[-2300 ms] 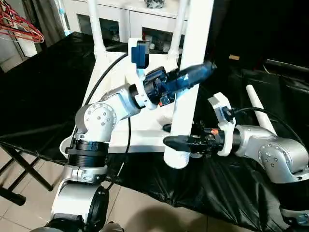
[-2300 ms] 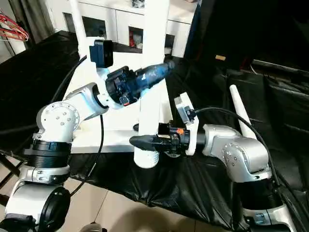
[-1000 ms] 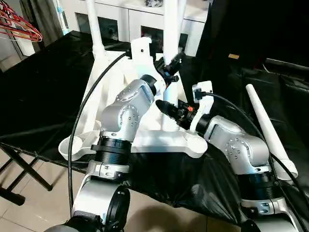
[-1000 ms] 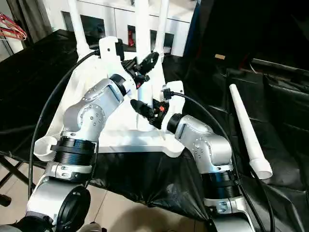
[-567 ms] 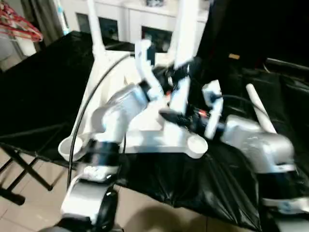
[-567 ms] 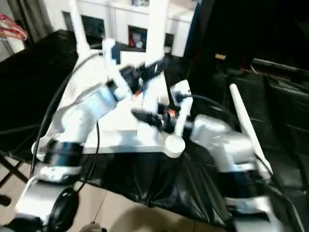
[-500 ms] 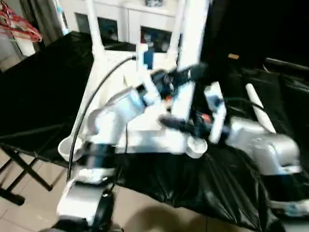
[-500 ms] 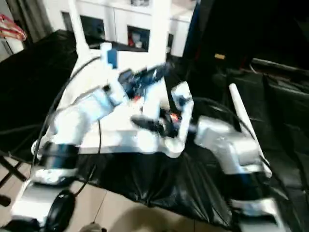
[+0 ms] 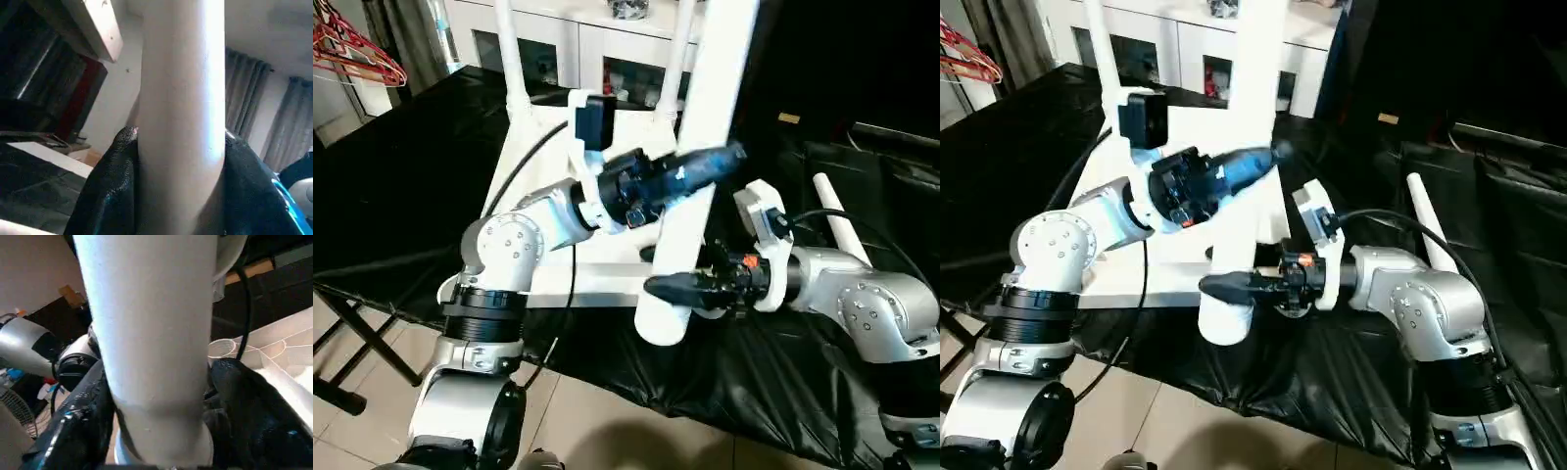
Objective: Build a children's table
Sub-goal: Pick table leg
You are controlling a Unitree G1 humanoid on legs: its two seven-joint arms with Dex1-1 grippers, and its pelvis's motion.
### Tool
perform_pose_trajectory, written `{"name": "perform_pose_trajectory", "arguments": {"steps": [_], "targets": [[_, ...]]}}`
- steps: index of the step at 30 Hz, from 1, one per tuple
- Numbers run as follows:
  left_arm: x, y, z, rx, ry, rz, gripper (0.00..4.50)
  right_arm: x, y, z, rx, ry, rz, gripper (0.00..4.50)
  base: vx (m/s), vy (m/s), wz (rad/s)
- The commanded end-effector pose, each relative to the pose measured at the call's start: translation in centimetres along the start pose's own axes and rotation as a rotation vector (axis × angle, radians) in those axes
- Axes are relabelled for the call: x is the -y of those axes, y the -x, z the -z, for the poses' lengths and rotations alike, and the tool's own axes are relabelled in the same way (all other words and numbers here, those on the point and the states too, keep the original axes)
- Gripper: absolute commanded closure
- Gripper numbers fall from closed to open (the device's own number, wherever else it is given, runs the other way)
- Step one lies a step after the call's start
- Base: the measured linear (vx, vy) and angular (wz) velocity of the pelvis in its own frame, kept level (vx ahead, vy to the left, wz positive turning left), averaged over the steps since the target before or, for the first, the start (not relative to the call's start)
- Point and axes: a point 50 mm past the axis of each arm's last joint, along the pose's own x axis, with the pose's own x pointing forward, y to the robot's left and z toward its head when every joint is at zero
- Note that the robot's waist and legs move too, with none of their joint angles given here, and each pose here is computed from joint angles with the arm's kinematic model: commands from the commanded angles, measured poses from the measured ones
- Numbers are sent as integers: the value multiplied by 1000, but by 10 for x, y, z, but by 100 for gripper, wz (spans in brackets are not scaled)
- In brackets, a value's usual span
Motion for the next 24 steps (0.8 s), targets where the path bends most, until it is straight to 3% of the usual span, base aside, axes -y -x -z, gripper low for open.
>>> {"name": "perform_pose_trajectory", "arguments": {"steps": [1, 6, 8, 9, 12, 14, 16, 22, 24], "targets": [[6, -8, -1, -21, 0, 63, 265, -1, 4, 1, -3, -9, 12, 175, 0, 0, 0], [6, -7, -1, -23, -5, 59, 265, -1, 3, 2, 3, -14, 11, 218, 0, 0, 0], [-1, -7, -1, -26, -26, -14, 265, 1, 2, 3, 11, -5, 32, 233, 0, 0, 0], [-5, -8, -2, -25, -42, -60, 195, 3, 2, 2, 19, 8, 56, 246, 0, 0, 0], [-10, -9, -3, -26, -94, -130, 189, 9, 1, 0, 40, 49, 133, 253, 0, 0, 0], [-11, -9, -3, -32, -119, -150, 161, 10, 1, -1, 46, 57, 150, 258, 0, 0, 0], [-30, -9, -6, -43, -248, -436, 149, 22, -2, -6, 82, 103, 295, 259, 0, 0, 0], [-37, -12, -10, -31, -303, -634, 149, 30, -5, -9, 115, 127, 412, 261, 0, 0, 0], [-40, -14, -13, -10, -328, -714, 177, 31, -7, -10, 125, 131, 427, 262, 0, 0, 0]]}}
